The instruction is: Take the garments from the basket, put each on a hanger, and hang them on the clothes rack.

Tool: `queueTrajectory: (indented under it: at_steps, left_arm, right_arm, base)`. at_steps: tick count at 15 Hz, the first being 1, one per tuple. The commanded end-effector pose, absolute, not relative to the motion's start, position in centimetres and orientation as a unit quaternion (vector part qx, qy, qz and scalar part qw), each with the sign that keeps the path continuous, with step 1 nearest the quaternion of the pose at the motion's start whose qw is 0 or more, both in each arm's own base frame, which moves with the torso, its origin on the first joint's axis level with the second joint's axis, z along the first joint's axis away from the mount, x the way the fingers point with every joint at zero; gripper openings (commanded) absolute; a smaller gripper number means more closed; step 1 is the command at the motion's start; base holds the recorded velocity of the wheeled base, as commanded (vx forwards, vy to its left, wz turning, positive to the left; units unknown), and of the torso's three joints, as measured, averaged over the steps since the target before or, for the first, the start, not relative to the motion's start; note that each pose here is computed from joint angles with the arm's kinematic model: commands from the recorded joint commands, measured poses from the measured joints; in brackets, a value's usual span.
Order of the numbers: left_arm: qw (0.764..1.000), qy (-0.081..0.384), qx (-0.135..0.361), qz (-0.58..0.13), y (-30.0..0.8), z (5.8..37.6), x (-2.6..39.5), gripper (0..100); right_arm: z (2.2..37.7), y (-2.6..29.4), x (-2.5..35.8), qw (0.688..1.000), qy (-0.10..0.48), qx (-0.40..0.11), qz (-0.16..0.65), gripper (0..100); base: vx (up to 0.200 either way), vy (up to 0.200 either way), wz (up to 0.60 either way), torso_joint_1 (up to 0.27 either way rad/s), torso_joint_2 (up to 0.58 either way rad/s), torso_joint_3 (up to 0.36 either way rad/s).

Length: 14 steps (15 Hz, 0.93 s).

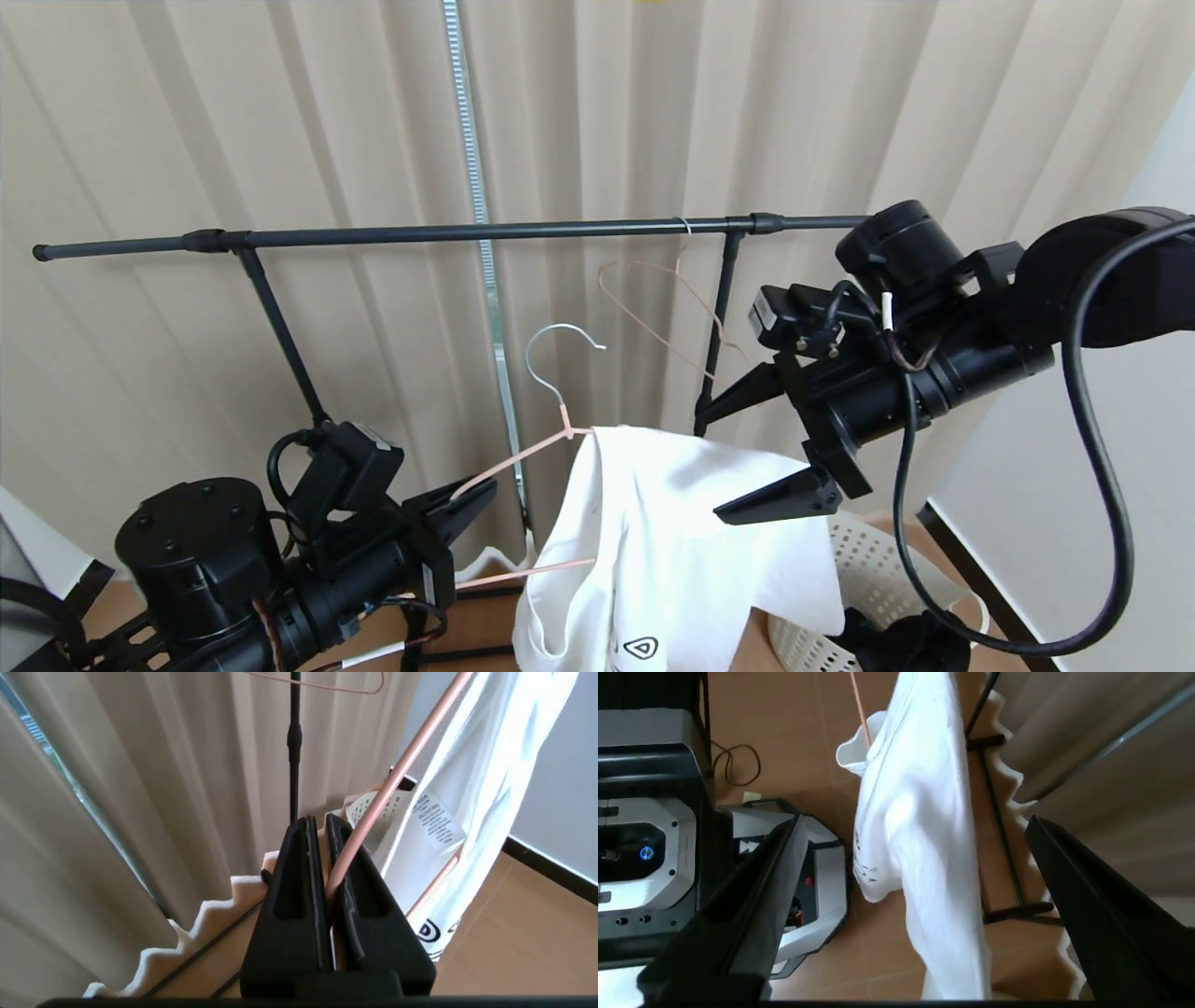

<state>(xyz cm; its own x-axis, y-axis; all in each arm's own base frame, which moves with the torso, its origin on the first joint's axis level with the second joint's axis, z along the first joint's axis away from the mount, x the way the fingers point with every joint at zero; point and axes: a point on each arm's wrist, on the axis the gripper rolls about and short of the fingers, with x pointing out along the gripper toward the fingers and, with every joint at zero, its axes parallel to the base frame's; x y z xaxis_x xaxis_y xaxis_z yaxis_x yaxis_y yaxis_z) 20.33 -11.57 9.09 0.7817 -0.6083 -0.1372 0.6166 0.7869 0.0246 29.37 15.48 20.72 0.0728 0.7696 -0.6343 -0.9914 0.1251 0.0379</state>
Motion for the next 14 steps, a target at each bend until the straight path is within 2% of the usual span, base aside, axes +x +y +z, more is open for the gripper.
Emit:
queueTrajectory:
  at_steps: [1, 6, 13, 14]
  left_arm:
    - [0.943, 0.061, 0.034, -0.327, -11.6, 9.1, 20.2, 0]
    - [0.942, 0.057, 0.033, -0.330, -11.7, 9.3, 20.1, 0]
    - [0.942, 0.056, 0.032, -0.330, -11.8, 9.3, 20.1, 0]
    - [0.942, 0.056, 0.032, -0.330, -11.8, 9.3, 20.1, 0]
  right_arm:
    - [18.8, 15.8, 30.9, 0.693, 0.288, -0.198, 0.630, 100]
    - [17.9, 17.3, 31.4, 0.683, 0.293, -0.199, 0.639, 100]
    - [17.4, 17.5, 31.9, 0.682, 0.297, -0.199, 0.639, 100]
    - [17.2, 17.5, 32.0, 0.681, 0.299, -0.199, 0.638, 0]
  base:
    - [0.000, 0.000, 0.00, 0.000, 0.00, 0.000]
    - [0.000, 0.000, 0.00, 0.000, 0.00, 0.000]
    - [0.000, 0.000, 0.00, 0.000, 0.00, 0.000]
    - [0.000, 0.000, 0.00, 0.000, 0.00, 0.000]
